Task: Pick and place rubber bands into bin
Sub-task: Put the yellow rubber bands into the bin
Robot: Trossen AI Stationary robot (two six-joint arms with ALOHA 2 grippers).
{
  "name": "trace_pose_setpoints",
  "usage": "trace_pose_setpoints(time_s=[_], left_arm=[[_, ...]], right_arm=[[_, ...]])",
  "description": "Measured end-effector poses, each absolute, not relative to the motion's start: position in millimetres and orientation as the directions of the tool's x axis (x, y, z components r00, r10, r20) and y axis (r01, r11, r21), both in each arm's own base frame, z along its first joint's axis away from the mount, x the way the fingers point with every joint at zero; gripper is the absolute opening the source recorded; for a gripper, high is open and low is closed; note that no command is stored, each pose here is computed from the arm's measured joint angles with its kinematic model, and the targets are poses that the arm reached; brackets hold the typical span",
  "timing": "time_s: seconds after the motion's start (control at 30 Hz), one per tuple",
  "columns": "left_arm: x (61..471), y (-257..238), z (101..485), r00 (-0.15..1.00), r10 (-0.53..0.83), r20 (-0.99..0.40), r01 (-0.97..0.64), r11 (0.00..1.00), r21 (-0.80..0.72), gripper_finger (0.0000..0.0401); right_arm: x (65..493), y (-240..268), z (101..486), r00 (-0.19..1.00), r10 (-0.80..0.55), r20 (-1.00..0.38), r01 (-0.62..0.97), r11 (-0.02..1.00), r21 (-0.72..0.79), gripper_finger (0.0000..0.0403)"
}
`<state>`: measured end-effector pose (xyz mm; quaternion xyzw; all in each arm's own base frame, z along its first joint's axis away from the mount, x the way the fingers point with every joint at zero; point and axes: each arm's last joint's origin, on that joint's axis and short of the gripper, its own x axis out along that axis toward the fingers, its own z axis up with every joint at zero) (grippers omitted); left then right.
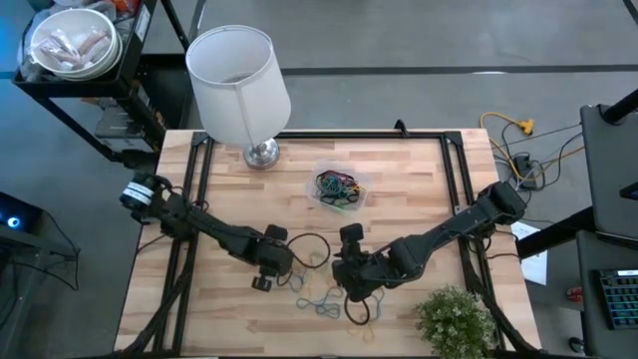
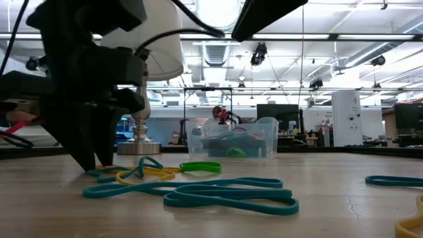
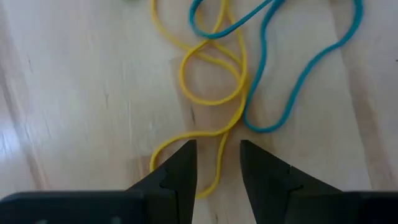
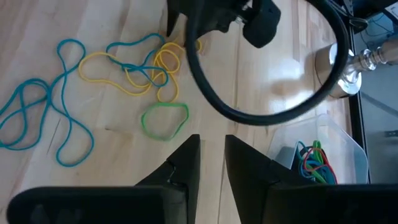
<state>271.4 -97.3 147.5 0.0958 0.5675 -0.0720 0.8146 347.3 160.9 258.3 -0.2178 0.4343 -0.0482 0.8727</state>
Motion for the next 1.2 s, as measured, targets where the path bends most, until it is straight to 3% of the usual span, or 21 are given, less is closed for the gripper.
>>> trace_pose_setpoints(time_s=[0.37, 0.73, 0.97, 1.2], left_arm=[[275, -84, 135, 0.248, -0.073, -0.966, 0.185, 0.982, -0.027, 0.0098], [277, -80, 106, 0.115, -0.092, -0.989, 0.192, 0.979, -0.069, 0.0005], [272, -86, 116, 0.169, 0.036, -0.985, 0.211, 0.975, 0.071, 0.0001], [258, -100, 146, 0.306, 0.196, -0.932, 0.24, 0.931, 0.275, 0.0]], right_arm=[[347, 161, 258, 0.616, -0.274, -0.738, -0.1, 0.903, -0.418, 0.007], [347, 161, 258, 0.615, -0.272, -0.74, -0.098, 0.905, -0.415, 0.0064], [347, 161, 256, 0.612, -0.274, -0.742, -0.098, 0.905, -0.415, 0.0065], [346, 160, 255, 0.609, -0.276, -0.744, -0.099, 0.904, -0.417, 0.0064]])
